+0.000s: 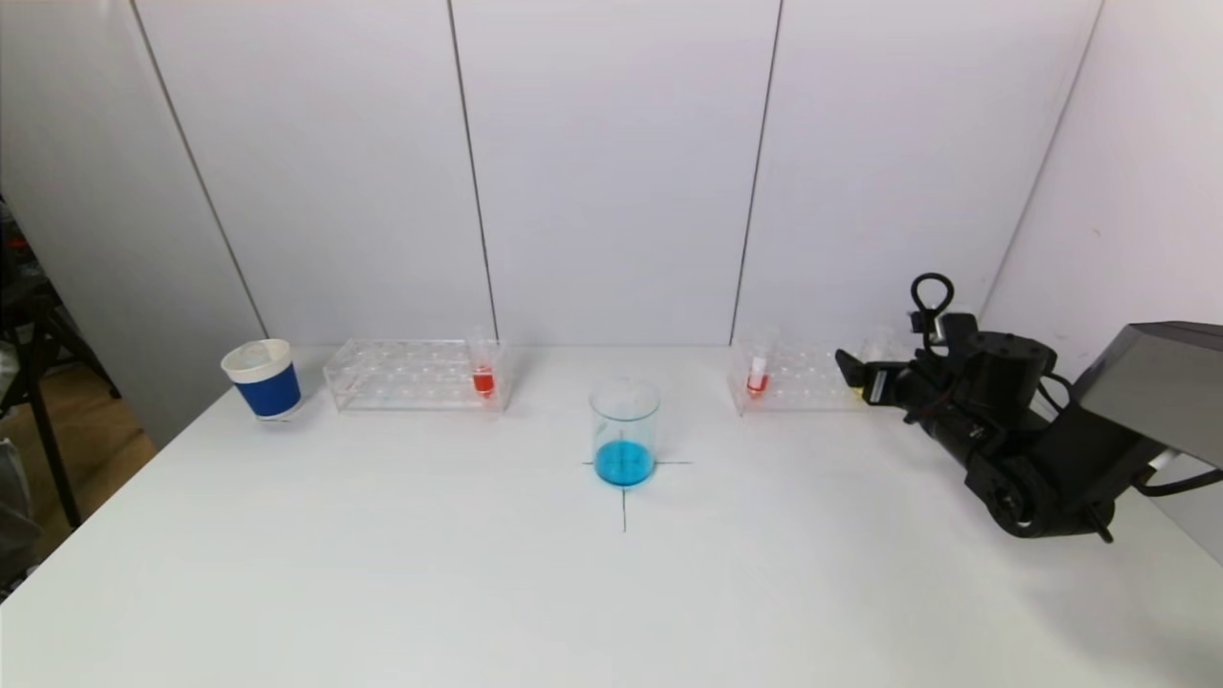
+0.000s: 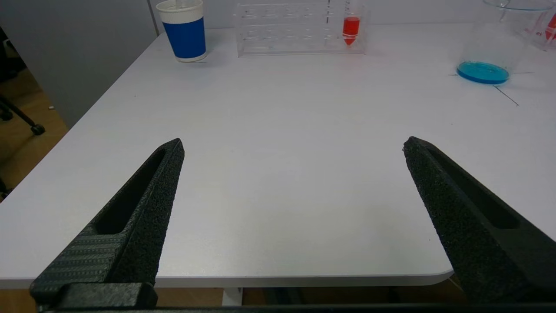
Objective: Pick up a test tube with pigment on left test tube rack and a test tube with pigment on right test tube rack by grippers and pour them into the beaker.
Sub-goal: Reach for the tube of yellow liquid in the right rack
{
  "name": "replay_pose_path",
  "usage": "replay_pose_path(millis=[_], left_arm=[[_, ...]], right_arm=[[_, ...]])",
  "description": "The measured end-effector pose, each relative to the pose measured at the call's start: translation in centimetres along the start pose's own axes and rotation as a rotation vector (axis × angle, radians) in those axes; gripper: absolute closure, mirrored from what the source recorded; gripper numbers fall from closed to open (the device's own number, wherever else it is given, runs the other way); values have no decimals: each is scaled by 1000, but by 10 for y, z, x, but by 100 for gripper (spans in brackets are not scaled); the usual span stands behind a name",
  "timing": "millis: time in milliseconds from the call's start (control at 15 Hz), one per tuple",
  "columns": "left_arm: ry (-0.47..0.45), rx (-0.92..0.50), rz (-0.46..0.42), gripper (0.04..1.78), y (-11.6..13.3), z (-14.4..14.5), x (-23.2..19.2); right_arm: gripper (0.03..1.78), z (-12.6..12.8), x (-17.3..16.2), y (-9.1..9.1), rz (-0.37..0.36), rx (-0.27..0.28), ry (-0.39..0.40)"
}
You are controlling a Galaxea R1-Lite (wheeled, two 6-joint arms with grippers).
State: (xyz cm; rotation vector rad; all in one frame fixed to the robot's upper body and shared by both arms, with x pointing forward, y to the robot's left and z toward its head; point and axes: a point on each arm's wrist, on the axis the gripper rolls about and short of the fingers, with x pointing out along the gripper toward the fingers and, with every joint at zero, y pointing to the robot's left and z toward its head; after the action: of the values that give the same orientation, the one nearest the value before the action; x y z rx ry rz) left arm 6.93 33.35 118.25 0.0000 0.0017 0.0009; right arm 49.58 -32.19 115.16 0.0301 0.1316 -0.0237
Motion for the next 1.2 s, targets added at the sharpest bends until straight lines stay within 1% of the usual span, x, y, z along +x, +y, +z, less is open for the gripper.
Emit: replay_pose_path(millis=[1200], left_arm=[[0,0,0,6,0,0,0]], right_arm=[[4,-3,33,-2,-9,1,-57]])
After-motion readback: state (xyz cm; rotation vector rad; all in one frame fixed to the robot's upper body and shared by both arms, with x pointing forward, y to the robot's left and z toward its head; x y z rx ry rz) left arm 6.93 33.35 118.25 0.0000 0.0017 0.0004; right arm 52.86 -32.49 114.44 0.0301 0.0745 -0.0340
